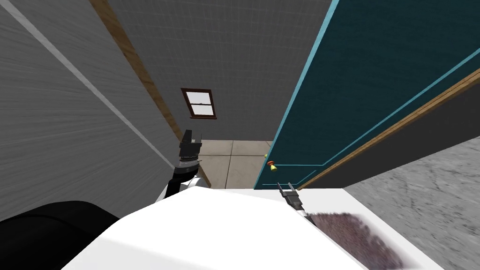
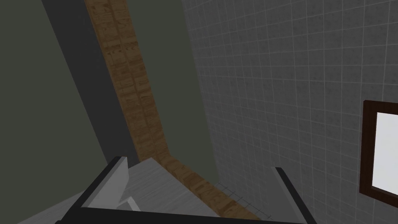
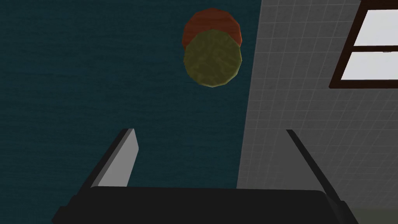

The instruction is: Pull the door open

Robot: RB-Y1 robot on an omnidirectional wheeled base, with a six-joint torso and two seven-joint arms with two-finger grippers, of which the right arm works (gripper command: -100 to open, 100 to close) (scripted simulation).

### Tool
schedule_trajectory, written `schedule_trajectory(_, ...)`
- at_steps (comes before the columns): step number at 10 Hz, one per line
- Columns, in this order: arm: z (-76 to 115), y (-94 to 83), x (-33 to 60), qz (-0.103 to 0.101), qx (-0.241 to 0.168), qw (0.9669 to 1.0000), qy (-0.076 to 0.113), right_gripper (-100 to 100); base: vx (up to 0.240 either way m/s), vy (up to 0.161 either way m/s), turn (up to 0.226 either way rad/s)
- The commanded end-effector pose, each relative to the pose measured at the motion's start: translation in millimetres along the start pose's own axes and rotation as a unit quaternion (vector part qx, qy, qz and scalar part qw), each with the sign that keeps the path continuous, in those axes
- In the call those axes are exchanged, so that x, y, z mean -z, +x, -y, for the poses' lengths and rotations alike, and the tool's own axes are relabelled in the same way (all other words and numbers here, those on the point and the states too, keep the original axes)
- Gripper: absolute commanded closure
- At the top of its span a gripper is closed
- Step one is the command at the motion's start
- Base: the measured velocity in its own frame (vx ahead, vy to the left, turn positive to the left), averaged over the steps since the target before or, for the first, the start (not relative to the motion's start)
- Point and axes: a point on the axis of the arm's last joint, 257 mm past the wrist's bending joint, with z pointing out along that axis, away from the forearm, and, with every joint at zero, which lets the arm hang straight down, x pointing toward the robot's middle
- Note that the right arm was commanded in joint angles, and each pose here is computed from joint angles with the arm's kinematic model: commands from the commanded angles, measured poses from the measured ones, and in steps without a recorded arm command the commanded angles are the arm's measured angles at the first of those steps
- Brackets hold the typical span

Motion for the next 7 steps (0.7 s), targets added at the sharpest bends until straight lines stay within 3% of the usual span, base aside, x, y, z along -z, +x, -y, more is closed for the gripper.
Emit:
schedule_trajectory(1,2.9,0.0,-5.1,0.002,0.0,1.0,0.006,-100,0.186,0.049,0.073)
schedule_trajectory(4,8.6,-0.8,-13.9,0.004,0.0,0.9998,0.019,-100,0.223,0.029,0.09)
schedule_trajectory(5,7.4,-0.6,-11.8,0.004,0.0,0.9999,0.017,-100,0.102,0.018,0.013)
schedule_trajectory(6,7.4,-0.6,-11.8,0.004,0.0,0.9999,0.017,100,-0.01,-0.003,-0.009)
schedule_trajectory(7,7.4,-0.6,-11.8,0.004,0.0,0.9999,0.017,100,-0.036,-0.007,0.011)
